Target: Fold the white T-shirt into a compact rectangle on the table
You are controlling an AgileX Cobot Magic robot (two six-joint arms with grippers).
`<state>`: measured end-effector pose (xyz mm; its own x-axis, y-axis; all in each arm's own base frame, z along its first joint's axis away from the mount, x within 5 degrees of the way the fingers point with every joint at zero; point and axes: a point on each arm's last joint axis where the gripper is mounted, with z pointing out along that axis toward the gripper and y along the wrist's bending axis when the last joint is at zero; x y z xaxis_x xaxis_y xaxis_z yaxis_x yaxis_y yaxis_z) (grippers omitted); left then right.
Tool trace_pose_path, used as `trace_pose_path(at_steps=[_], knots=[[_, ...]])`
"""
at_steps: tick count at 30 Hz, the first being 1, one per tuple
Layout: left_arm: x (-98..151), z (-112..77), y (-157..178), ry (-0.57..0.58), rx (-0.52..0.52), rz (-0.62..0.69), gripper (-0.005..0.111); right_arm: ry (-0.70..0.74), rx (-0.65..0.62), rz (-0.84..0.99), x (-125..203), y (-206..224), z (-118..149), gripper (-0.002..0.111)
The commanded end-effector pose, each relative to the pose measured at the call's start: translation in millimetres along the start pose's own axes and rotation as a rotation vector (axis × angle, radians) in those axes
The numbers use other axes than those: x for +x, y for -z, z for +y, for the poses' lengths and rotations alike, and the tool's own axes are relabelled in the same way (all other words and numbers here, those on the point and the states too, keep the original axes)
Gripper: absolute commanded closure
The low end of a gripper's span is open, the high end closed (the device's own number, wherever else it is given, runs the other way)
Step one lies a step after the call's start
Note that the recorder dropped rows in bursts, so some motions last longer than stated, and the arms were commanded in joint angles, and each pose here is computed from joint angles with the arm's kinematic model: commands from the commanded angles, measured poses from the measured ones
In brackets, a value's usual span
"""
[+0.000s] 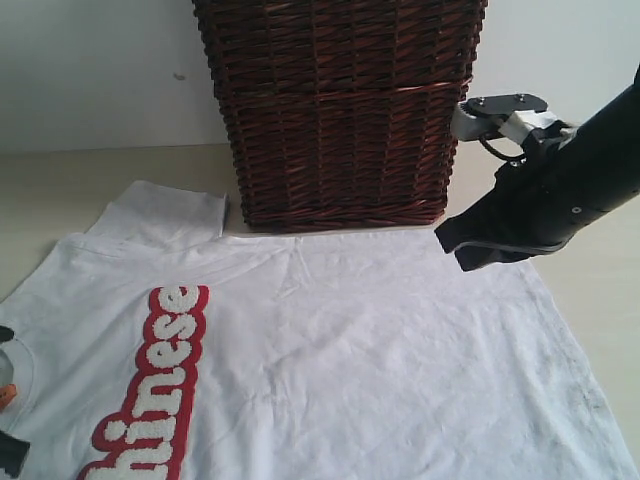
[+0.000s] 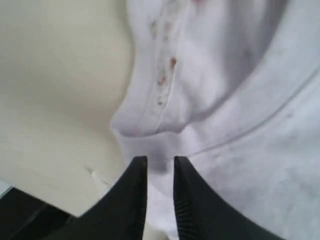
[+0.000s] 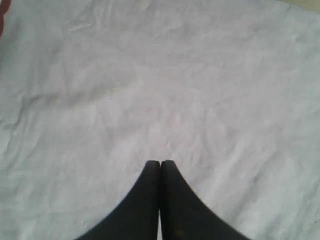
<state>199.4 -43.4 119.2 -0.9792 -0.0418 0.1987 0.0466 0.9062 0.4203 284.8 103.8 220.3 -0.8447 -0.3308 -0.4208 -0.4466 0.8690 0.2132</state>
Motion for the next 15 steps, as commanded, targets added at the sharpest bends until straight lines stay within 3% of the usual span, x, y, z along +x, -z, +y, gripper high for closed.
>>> trace_pose_path(at_steps=[1,7,10,15], knots=[[-9,4.8,24,0.051,0.078,-0.160,0.086,0.024,0.048,-0.023,-3,-1,-4,0.108],[-22,-10.6,51,-0.051,0.349,-0.418,0.091,-0.020,0.139,0.089,4,-30,-21,0.108],[-30,-15.7,51,-0.084,0.369,-0.451,0.107,-0.035,0.175,0.134,7,-46,-30,0.108],[-59,-1.5,51,-0.002,0.374,-0.451,0.107,-0.056,0.233,0.112,1,-67,-42,0.108]])
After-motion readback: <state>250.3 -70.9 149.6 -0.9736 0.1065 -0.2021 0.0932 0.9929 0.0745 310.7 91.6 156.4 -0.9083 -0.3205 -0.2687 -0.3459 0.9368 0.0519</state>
